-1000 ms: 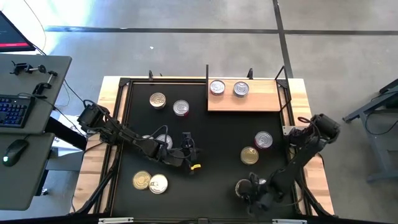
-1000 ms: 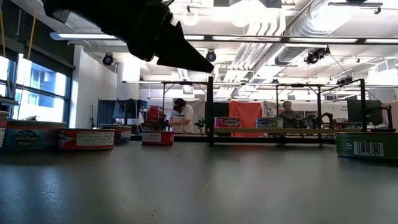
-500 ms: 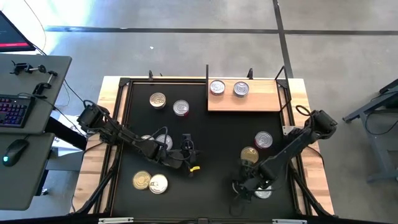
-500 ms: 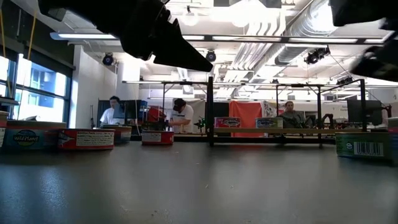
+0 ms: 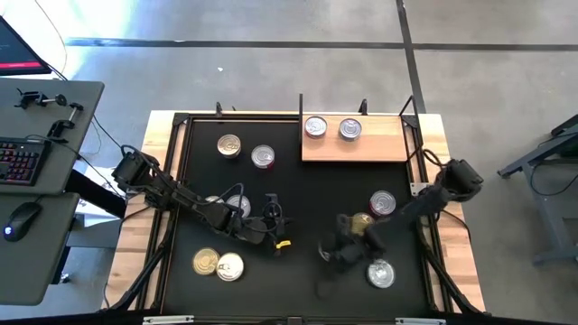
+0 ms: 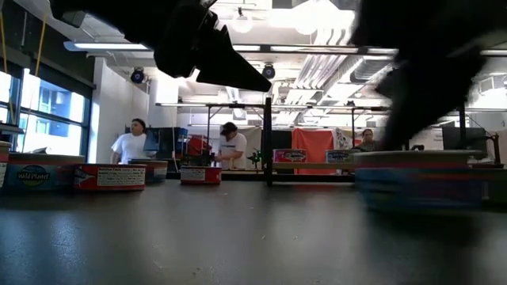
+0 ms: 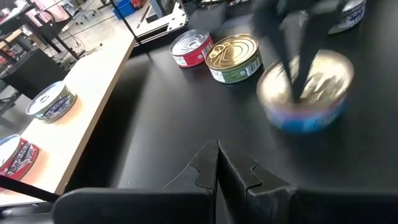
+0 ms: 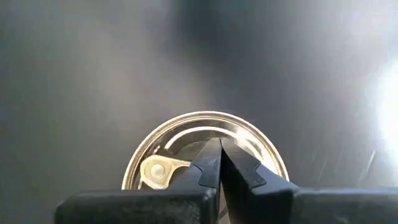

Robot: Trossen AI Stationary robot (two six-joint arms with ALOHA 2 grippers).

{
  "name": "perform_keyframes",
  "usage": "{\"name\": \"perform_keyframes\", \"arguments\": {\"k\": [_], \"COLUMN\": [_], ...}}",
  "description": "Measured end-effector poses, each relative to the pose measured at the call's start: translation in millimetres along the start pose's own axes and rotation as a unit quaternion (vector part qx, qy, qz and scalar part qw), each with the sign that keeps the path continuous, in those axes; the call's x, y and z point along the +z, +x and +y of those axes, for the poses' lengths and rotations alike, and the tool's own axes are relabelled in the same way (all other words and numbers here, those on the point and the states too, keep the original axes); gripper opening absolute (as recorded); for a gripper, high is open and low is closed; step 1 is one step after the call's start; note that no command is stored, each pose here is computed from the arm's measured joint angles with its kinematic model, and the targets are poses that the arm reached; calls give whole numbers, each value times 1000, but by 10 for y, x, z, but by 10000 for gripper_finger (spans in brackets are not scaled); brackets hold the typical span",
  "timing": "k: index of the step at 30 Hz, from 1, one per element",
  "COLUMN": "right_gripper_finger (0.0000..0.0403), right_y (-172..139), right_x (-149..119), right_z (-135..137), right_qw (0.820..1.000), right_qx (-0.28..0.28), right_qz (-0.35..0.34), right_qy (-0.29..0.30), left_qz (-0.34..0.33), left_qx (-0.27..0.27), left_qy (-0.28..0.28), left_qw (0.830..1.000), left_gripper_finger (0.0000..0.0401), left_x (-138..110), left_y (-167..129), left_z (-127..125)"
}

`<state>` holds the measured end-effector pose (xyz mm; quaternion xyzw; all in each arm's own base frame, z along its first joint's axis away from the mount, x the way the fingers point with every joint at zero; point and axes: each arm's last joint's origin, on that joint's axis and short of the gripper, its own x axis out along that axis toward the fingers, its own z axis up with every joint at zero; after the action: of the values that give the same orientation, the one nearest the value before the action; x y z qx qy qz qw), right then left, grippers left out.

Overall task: Stack canned seafood by type on shelf
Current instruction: Put the blue tuna can on the shelf

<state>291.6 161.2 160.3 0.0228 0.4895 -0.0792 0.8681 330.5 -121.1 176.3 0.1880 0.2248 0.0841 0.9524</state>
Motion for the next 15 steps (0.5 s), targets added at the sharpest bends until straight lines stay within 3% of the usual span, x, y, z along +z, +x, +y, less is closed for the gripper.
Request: {"name": "perform_keyframes", "arguments": {"k": [4,8,15], "right_gripper_finger": [0,0,0], "right_y": [112,-76,-526], "right_x": [308,496,247], "right_z": [-179,-280,-174], "right_qw": [993,984,991], "right_qx": [7,-45,-44], "right_qz": [-77,-131,-110], "right_qy": [-85,-108,-55], "left_qz": [2,6,-7], "left_qx": [1,-17,-172], "left_qy": [7,20,65], "left_qw": [1000,1000,983], "left_gripper_finger": [0,0,5], "left_x": [-5,-21,-67], "left_y": [4,37,107], "left_z": [5,43,87]}}
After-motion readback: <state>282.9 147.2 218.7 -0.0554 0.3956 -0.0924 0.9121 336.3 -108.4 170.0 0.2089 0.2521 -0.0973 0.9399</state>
